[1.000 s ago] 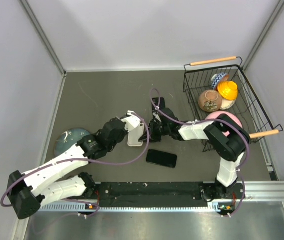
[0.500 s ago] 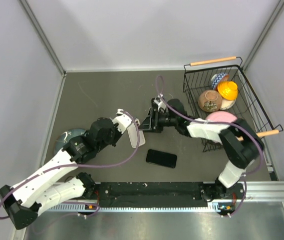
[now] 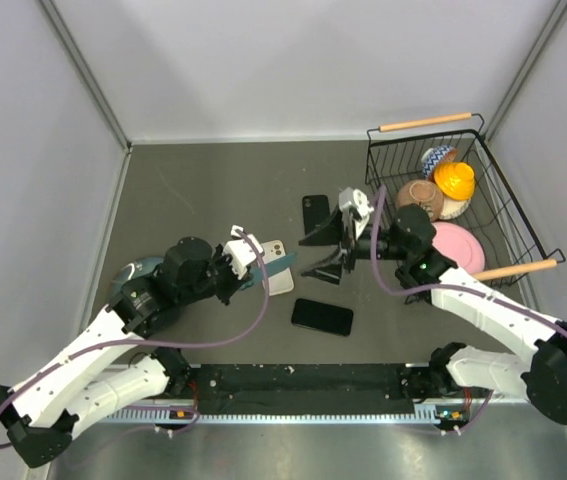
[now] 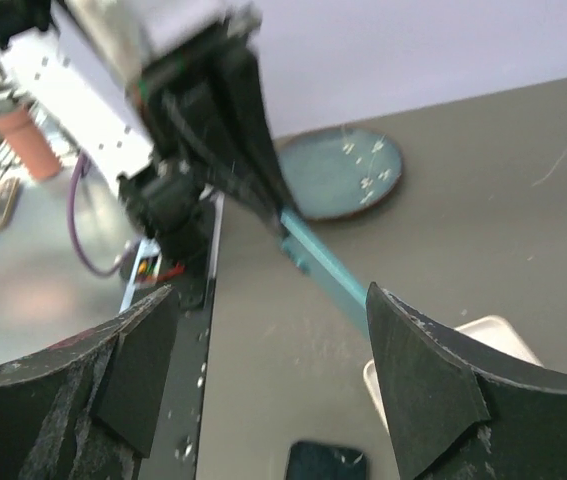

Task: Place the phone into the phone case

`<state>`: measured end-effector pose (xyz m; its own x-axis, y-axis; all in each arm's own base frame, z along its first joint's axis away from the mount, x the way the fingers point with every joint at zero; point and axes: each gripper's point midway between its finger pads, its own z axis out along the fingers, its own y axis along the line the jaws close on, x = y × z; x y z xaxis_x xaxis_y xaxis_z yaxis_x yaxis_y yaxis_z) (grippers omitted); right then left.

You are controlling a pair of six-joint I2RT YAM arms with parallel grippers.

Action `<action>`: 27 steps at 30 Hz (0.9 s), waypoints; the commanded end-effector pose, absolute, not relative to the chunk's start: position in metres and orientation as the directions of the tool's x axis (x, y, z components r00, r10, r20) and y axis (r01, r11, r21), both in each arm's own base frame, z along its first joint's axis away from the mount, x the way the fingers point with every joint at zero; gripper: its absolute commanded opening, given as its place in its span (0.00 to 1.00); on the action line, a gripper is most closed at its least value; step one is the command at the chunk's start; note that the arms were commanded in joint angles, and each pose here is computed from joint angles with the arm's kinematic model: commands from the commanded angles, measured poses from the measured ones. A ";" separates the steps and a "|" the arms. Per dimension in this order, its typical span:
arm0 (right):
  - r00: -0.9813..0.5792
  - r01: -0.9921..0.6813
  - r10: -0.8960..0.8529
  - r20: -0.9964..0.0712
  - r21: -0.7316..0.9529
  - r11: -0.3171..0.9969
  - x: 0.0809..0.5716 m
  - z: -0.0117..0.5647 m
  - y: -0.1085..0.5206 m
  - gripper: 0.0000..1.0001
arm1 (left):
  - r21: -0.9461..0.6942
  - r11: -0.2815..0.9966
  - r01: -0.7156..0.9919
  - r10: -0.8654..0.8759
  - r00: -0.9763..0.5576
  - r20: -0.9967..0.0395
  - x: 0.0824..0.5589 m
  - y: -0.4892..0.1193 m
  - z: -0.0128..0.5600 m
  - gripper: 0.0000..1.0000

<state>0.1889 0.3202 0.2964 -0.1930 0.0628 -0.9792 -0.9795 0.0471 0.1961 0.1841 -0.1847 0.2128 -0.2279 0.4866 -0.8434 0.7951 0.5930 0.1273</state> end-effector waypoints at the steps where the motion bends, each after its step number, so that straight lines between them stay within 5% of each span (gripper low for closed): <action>1: 0.038 -0.998 0.154 -0.987 -0.045 -0.042 0.157 0.304 0.304 0.76 | 0.144 0.543 0.827 0.351 -0.067 -0.934 0.179 -0.200 0.277 0.00; 8: 0.020 -0.996 0.206 -0.978 -0.003 0.084 0.168 0.288 0.286 0.79 | 0.122 0.502 0.856 0.263 -0.016 -0.965 0.160 -0.201 0.308 0.00; 27: -0.068 -0.997 0.388 -0.919 0.076 0.005 0.192 0.306 0.285 0.76 | 0.115 0.392 0.913 0.123 0.072 -0.990 0.128 -0.207 0.365 0.00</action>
